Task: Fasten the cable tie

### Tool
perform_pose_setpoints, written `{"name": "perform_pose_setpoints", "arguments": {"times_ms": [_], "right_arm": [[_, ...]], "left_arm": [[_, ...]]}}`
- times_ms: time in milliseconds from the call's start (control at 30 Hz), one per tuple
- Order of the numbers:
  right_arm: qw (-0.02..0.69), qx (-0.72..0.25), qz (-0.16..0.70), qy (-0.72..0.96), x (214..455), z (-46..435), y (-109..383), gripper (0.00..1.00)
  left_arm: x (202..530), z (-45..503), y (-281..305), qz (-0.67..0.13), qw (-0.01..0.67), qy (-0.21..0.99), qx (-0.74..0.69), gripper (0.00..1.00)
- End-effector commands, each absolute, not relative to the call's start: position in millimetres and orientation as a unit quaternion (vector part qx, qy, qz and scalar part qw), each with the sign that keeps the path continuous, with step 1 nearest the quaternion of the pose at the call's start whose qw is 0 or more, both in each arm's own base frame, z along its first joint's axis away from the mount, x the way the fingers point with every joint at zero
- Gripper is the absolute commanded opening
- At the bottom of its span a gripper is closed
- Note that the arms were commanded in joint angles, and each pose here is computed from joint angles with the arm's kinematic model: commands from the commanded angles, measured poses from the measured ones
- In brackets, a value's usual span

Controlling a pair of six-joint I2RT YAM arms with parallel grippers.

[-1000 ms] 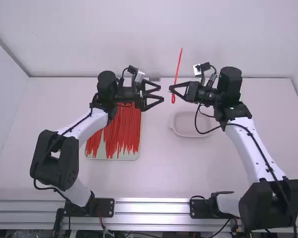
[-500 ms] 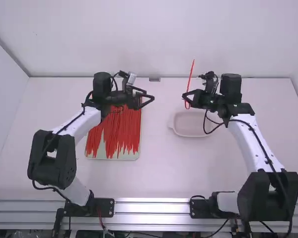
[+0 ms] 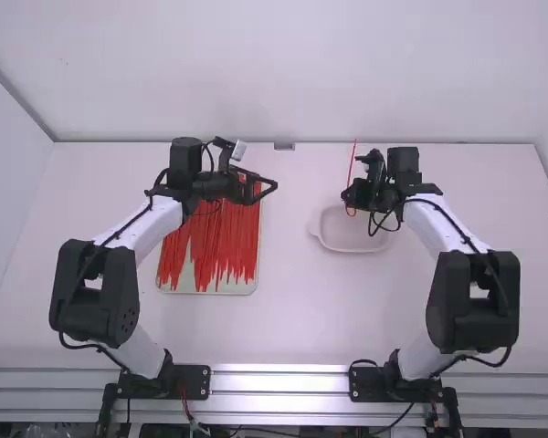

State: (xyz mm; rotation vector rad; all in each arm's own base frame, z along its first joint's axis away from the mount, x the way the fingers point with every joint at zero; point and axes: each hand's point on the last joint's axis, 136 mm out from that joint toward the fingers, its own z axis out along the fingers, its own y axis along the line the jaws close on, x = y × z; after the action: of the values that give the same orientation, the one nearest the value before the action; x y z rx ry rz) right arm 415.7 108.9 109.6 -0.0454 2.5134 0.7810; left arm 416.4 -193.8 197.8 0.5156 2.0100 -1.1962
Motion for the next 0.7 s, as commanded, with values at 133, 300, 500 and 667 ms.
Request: {"name": "perform_pose_setpoints", "arguments": {"times_ms": [133, 300, 500, 667], "right_arm": [[0.212, -0.001, 0.268, 0.940, 417.6, 75.1, 102.5, 0.00], [0.185, 0.009, 0.256, 0.949, 411.2, 57.3, 99.1, 0.00], [0.166, 0.009, 0.221, 0.961, 400.2, 39.7, 90.4, 0.00], [0.178, 0.012, 0.212, 0.961, 401.2, 31.5, 84.9, 0.00]], "left_arm": [[421.1, 203.6, -189.6, -0.447, 0.383, 0.782, 0.206, 0.99], [422.0, 203.8, -188.5, -0.446, 0.384, 0.782, 0.204, 0.99], [422.5, 204.3, -188.1, -0.445, 0.386, 0.782, 0.205, 0.99], [421.7, 204.7, -188.8, -0.448, 0.385, 0.781, 0.206, 0.99]]}}
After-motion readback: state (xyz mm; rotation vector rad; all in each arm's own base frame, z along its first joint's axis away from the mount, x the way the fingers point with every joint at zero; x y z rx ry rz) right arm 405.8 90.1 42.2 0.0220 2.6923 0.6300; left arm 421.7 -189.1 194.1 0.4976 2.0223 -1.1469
